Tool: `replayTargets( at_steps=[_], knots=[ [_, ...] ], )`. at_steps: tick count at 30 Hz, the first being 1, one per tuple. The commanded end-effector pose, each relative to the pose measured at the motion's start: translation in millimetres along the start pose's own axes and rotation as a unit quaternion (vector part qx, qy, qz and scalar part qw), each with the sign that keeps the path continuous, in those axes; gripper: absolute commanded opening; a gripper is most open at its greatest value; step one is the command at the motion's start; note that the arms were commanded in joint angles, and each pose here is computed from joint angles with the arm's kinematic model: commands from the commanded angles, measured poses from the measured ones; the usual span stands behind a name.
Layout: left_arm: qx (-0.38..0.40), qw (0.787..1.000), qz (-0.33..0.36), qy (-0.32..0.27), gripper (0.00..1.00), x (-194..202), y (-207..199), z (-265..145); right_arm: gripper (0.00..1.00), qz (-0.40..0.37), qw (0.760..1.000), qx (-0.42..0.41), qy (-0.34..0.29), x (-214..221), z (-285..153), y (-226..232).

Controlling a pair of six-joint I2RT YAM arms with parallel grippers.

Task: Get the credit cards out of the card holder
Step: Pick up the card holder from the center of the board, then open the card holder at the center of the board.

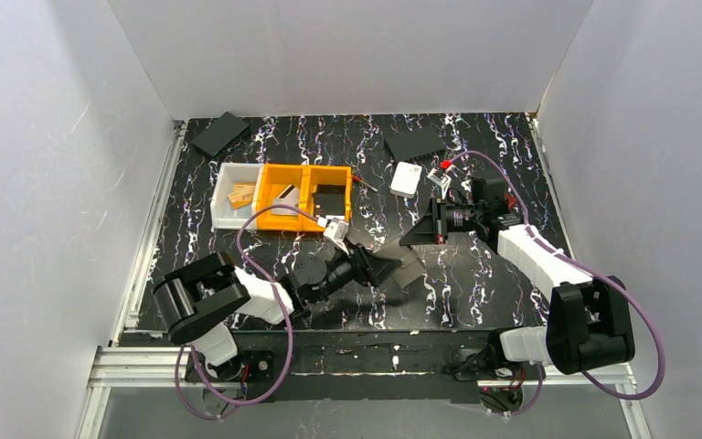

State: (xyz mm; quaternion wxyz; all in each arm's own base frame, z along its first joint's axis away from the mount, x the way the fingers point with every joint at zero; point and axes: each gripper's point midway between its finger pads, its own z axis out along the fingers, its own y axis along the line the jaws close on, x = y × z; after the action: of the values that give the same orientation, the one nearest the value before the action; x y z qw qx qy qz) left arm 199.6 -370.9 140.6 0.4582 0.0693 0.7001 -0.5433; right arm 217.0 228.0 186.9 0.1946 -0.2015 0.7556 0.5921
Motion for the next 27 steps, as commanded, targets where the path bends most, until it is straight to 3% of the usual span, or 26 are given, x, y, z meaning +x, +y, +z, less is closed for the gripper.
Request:
replayTargets(
  at_steps=[1, 3, 6, 8, 10, 13, 16, 18, 20, 24, 27],
  knots=[
    [0.027, 0.999, -0.008, -0.033, 0.6, -19, -20, 10, 0.01, -0.028, 0.999, -0.022, -0.007, -8, -2, 17],
    [0.03, 0.999, -0.009, -0.035, 0.5, -20, -22, 10, 0.01, -0.03, 0.999, -0.018, -0.009, -7, -2, 16],
    [0.035, 0.999, -0.01, -0.036, 0.23, -22, -25, 9, 0.01, -0.038, 0.999, -0.002, -0.008, -7, -3, 12],
    [0.032, 0.999, -0.014, -0.038, 0.12, -23, -23, 6, 0.02, -0.059, 0.998, 0.025, -0.003, -8, -6, 7],
    [0.019, 0.999, -0.024, -0.041, 0.04, -23, -18, 1, 0.17, -0.092, 0.994, 0.06, 0.004, -9, -11, 0],
    [-0.01, 0.997, -0.055, -0.045, 0.0, -21, -5, -9, 0.44, -0.168, 0.979, 0.114, 0.016, -13, -22, -7],
    [-0.063, 0.991, -0.115, -0.018, 0.0, -7, 12, -18, 0.72, -0.28, 0.947, 0.158, 0.03, -16, -41, -3],
    [-0.096, 0.984, -0.151, 0.008, 0.0, 2, 17, -21, 0.83, -0.35, 0.923, 0.152, 0.044, -10, -47, 7],
    [-0.128, 0.974, -0.182, 0.036, 0.0, 9, 18, -23, 0.87, -0.398, 0.904, 0.134, 0.083, 12, -45, 11],
    [-0.171, 0.957, -0.214, 0.091, 0.0, 19, 12, -20, 0.87, -0.492, 0.847, 0.12, 0.162, 42, -37, 7],
    [-0.171, 0.952, -0.224, 0.118, 0.0, 23, 3, -16, 0.85, -0.539, 0.817, 0.091, 0.186, 45, -35, 6]
  ],
)
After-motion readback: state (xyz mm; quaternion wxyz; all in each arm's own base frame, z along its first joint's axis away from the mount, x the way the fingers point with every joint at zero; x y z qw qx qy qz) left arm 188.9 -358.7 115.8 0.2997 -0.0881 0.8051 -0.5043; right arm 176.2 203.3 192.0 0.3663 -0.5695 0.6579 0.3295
